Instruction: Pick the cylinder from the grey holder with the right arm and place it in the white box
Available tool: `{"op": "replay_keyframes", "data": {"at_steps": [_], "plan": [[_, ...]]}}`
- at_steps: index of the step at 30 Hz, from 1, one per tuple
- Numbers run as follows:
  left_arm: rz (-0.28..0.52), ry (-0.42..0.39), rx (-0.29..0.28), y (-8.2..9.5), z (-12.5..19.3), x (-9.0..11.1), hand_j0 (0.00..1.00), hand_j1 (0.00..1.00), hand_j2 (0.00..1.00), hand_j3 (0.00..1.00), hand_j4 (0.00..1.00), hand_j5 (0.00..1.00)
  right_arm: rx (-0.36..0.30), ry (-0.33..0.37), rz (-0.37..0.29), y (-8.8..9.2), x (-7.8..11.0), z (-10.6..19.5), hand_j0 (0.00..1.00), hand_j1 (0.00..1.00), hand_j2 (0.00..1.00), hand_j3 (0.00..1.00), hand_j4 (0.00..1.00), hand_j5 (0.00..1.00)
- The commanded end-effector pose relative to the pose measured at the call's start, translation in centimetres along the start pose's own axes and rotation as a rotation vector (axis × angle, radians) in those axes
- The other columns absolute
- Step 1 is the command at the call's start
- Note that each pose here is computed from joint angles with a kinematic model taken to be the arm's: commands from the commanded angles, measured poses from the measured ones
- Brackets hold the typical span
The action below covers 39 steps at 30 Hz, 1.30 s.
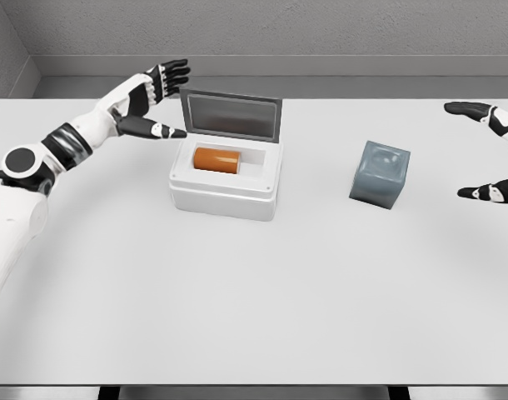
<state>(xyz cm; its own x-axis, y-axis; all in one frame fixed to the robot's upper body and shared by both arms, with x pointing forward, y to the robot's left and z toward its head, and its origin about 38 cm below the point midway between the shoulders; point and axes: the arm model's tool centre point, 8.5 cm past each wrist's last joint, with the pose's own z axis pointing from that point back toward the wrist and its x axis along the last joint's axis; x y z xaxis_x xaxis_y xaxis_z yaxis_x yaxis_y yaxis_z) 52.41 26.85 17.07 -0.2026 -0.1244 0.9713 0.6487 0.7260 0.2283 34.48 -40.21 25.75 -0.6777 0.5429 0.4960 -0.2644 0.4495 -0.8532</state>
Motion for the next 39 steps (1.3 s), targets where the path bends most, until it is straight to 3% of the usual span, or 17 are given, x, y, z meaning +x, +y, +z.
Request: {"op": "replay_keyframes", "data": {"at_steps": [1,8,16,27,36,39], "plan": [[-0.004,-0.021,-0.006,-0.1,-0.2,0.6,1.0,1.0,1.0,1.0,1.0,1.0,-0.01,-0.005,-0.013,0.1,0.0,-0.1,1.0,1.0,1.0,1.0,1.0,1.0],[-0.01,-0.045,-0.038,-1.4,0.1,0.9,1.0,1.0,1.0,1.0,1.0,1.0,-0.011,-0.002,-0.01,0.0,0.0,0.0,1.0,1.0,1.0,1.0,1.0,1.0],[-0.051,-0.042,-0.045,-0.7,2.0,1.6,1.0,1.0,1.0,1.0,1.0,1.0,-0.011,-0.005,-0.012,0.1,0.0,0.0,1.0,1.0,1.0,1.0,1.0,1.0],[-0.078,-0.056,-0.091,-2.2,3.6,2.1,1.0,1.0,1.0,1.0,1.0,1.0,-0.021,-0.009,-0.02,0.3,0.0,-0.1,1.0,1.0,1.0,1.0,1.0,1.0],[-0.137,-0.027,-0.007,2.7,7.6,4.0,1.0,1.0,1.0,1.0,1.0,1.0,-0.031,-0.051,-0.022,0.9,1.1,-0.9,1.0,1.0,1.0,1.0,1.0,1.0],[-0.212,0.024,0.022,5.4,10.9,5.2,1.0,1.0,1.0,1.0,1.0,1.0,-0.024,-0.034,-0.037,1.4,0.7,-0.5,1.0,1.0,1.0,1.0,1.0,1.0]]}}
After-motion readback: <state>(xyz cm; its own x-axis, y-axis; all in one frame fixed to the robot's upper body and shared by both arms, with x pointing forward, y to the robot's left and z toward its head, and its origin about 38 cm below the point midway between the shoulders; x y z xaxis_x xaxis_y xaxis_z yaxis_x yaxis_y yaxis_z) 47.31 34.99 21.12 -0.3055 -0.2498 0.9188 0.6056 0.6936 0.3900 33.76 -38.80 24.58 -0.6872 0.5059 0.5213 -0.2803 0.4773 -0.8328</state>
